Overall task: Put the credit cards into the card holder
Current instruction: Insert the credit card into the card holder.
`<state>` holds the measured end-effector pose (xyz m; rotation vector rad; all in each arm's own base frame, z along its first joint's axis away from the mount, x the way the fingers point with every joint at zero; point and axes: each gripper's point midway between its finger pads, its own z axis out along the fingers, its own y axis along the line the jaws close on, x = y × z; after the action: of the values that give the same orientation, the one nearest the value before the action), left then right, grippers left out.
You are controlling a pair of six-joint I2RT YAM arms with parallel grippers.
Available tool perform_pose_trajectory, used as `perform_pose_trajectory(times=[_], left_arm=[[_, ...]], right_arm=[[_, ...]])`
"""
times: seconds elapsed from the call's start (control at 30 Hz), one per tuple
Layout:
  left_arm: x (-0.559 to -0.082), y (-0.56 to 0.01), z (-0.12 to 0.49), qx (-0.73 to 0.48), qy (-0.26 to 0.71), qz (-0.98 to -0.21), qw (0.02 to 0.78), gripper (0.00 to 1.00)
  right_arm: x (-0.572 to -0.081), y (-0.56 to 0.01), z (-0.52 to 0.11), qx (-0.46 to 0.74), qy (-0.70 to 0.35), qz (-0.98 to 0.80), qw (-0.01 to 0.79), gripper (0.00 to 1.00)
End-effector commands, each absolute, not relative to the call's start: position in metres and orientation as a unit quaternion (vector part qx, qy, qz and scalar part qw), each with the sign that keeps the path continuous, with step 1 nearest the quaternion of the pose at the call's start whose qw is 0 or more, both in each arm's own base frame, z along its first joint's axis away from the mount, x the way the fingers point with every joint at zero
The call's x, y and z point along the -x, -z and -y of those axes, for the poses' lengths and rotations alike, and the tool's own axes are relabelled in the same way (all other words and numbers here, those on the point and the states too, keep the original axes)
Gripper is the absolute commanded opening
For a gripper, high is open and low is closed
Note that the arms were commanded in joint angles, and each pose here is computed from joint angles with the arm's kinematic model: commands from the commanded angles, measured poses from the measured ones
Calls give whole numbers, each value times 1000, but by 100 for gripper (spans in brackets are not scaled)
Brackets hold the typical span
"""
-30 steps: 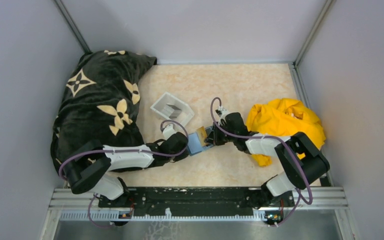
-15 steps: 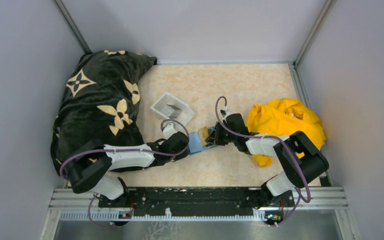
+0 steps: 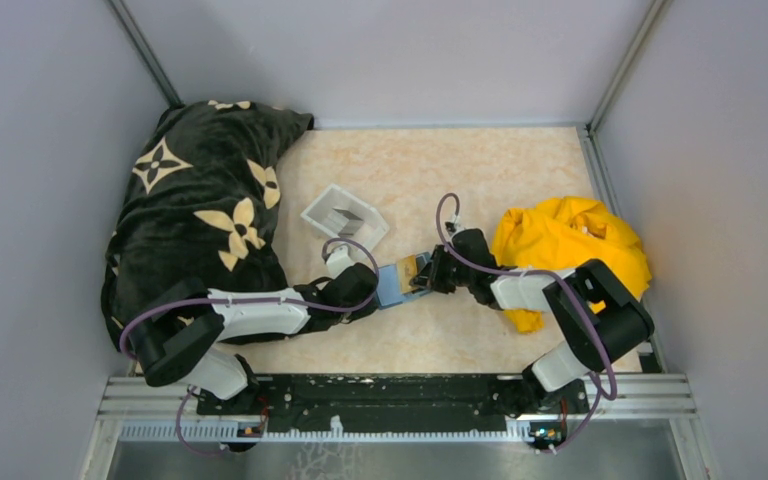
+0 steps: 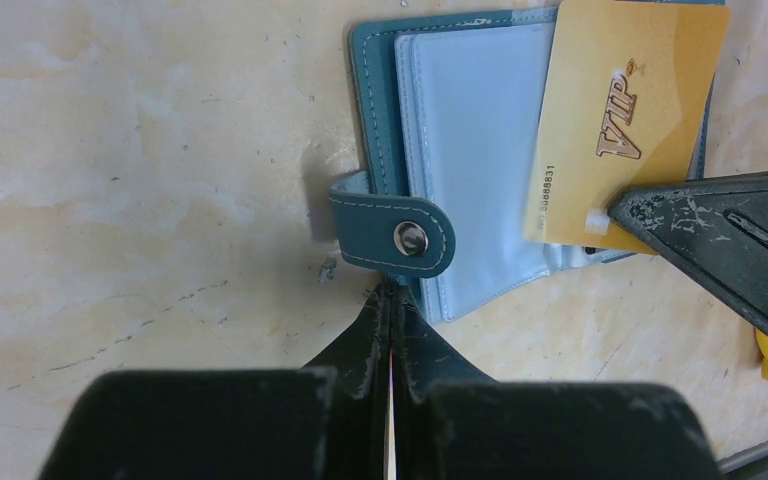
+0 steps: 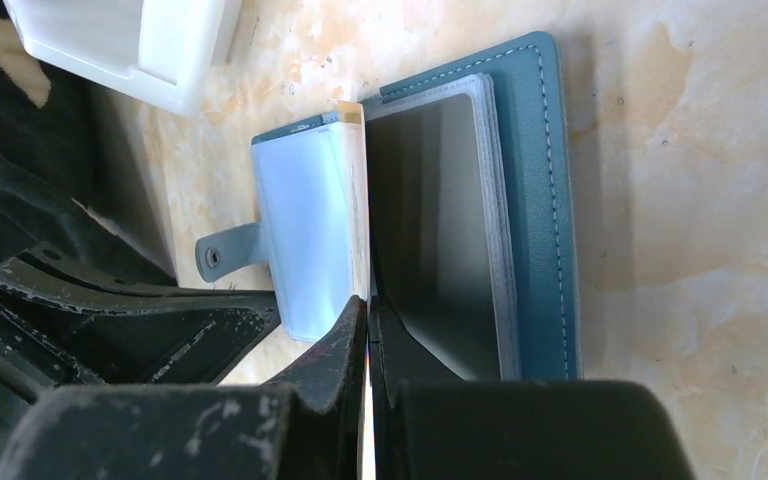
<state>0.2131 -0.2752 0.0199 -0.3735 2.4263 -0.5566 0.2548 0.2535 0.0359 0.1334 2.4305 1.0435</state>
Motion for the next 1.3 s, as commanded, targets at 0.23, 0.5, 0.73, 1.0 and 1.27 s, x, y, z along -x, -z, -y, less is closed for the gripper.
perform_pose_trajectory(times=[0.23,0.5,0.73,1.0,1.27], left_arm=[[-195,20,240,120,127,-944,280,0],[-197,19,239,119,123,-943,285,0],[-200,18,239,115,118,-943,290,0],[-202,19,236,112,111,-943,294,0],[-203,21,237,108,118,-943,293,0]], right_arm=[[-235,-20,-244,-22,-358,-908,215,0],[-225,-17,-242,5,-356,-912,203,0],[-221,-15,-242,12,-357,-914,195,0],[-221,-9,-243,18,-352,-918,182,0],[-224,-6,-249,22,-358,-918,172,0]])
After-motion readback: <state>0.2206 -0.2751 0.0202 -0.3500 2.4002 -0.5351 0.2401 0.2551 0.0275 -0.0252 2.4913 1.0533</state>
